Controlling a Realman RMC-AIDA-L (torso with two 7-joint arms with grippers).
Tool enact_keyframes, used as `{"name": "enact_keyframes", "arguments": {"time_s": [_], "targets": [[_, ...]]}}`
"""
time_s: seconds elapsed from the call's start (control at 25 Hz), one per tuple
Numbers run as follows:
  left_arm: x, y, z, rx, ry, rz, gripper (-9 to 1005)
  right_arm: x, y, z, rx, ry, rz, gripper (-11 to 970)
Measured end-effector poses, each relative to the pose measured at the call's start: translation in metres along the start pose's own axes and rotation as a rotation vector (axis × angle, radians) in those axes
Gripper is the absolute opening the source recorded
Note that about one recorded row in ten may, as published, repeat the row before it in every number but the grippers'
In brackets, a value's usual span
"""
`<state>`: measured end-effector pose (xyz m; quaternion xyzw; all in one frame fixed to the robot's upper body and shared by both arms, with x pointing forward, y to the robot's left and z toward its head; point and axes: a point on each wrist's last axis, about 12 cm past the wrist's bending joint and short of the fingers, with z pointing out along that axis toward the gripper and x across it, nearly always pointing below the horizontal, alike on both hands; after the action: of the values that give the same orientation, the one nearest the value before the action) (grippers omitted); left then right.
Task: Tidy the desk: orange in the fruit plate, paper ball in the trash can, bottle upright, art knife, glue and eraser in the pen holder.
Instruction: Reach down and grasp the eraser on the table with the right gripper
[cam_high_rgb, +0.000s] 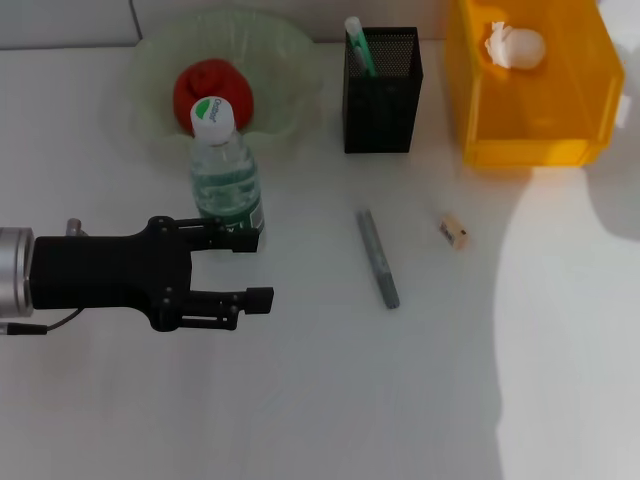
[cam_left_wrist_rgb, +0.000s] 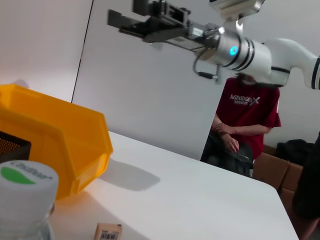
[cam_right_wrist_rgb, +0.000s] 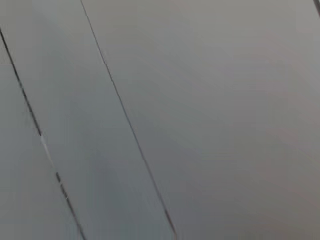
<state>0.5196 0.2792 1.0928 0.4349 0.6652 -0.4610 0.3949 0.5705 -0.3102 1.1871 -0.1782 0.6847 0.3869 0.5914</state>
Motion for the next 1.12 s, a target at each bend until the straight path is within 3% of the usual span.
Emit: {"name": "enact_keyframes", "arguments": {"time_s": [0.08,0.16,0.2,0.24,0.28,0.36,0.4,0.44,0.48,0.56,0.6,0.64,0.72,0.84,1.12], "targets": [[0.0,0.0,0.0,0.001,0.0,0.001,784,-0.005,0.004,-0.006,-0.019,0.049,-0.004,735],[0.0,0.0,-0.001,0.003,0.006,0.003,784,-0.015,0.018,-0.014,-0.071,0.262,0.001,753],[0.0,0.0,-0.001,0.004,0.008,0.004,784,-0.015,0.018,-0.014,-0.071,0.262,0.001,753],[0.0,0.0,-0.001,0.005,0.009,0.005,784,-0.022,0.026,-0.013,-0.075,0.412,-0.011,753],[0.0,0.0,-0.001,0.005,0.009,0.005,784,-0.022,0.026,-0.013,-0.075,0.412,-0.011,754],[0.0,-0.002,-0.001,0.013,0.006,0.009,784,-0.025,0.035,-0.005,-0.071,0.622,-0.033,754],[0.0,-0.002,-0.001,0.013,0.006,0.009,784,-0.025,0.035,-0.005,-0.071,0.622,-0.033,754],[-0.001,-0.003,-0.002,0.019,0.004,0.015,784,-0.023,0.039,0.002,-0.072,0.772,-0.037,754],[-0.001,-0.003,-0.002,0.019,0.004,0.015,784,-0.023,0.039,0.002,-0.072,0.772,-0.037,754],[-0.002,-0.003,-0.001,0.026,0.007,0.019,785,-0.019,0.044,0.016,-0.041,0.978,-0.052,754],[-0.002,-0.003,-0.001,0.026,0.007,0.019,785,-0.019,0.044,0.016,-0.041,0.978,-0.052,754],[-0.003,-0.003,0.0,0.03,0.01,0.021,785,-0.012,0.05,0.028,-0.013,1.105,-0.088,754],[-0.005,-0.003,0.002,0.035,0.011,0.025,785,-0.006,0.056,0.039,0.012,1.195,-0.131,754],[-0.005,-0.002,0.003,0.038,0.012,0.028,785,-0.002,0.063,0.053,0.038,1.259,-0.198,753],[-0.005,-0.003,0.004,0.04,0.011,0.029,785,-0.003,0.07,0.078,0.061,1.254,-0.286,753]]}}
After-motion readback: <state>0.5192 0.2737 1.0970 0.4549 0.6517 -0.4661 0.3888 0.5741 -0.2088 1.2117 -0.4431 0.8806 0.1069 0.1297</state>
